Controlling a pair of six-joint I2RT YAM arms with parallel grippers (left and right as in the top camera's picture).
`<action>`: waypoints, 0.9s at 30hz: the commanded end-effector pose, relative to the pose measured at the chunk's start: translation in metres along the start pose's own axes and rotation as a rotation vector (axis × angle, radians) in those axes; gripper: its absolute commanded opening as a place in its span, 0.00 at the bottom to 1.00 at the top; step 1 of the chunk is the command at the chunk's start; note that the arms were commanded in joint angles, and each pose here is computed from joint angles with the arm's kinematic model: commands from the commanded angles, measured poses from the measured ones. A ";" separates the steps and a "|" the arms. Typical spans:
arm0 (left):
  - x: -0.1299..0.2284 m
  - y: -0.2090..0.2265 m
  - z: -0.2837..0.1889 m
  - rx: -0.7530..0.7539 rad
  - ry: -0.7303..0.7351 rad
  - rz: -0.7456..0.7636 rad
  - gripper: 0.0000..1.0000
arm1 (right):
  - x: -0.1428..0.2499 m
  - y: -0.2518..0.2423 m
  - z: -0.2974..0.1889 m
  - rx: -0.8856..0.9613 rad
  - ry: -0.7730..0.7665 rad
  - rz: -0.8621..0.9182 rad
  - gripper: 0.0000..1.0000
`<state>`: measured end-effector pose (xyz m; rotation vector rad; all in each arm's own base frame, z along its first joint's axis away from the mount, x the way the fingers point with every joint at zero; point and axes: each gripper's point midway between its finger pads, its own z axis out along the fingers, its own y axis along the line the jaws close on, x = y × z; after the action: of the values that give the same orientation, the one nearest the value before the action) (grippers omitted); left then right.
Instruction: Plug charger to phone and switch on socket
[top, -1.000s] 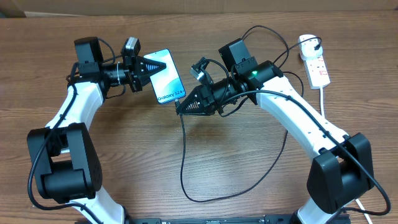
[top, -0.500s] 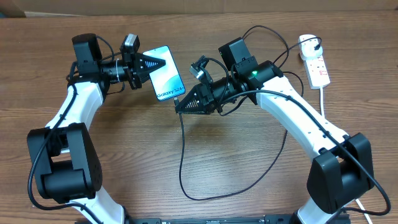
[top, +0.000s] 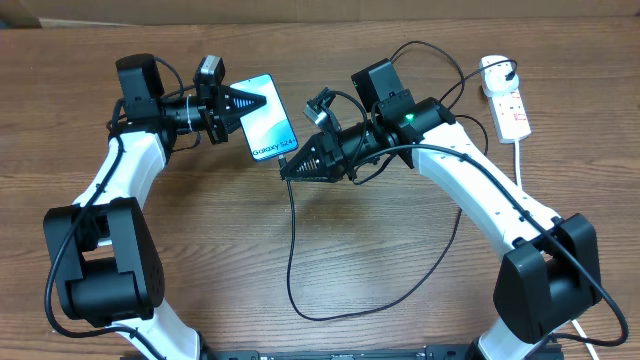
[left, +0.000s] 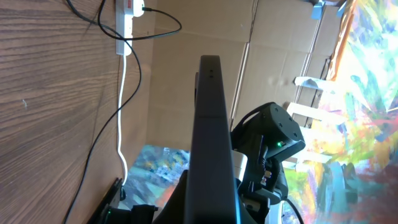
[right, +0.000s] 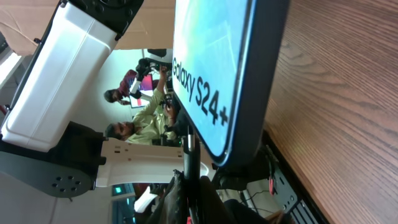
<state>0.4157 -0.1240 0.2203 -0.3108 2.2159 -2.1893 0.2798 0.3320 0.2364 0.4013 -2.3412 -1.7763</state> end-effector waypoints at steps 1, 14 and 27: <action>0.003 -0.013 0.001 0.014 0.029 0.020 0.04 | 0.001 0.010 -0.003 -0.022 0.001 -0.017 0.04; 0.002 -0.014 0.001 0.013 0.027 0.021 0.04 | 0.000 0.008 -0.003 -0.009 -0.008 0.008 0.04; 0.002 -0.014 0.002 0.013 0.028 0.020 0.04 | -0.003 0.010 -0.003 -0.015 -0.012 0.028 0.04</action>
<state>0.4167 -0.1239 0.2218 -0.3153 2.2160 -2.1915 0.2824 0.3333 0.2380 0.3529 -2.3359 -1.7693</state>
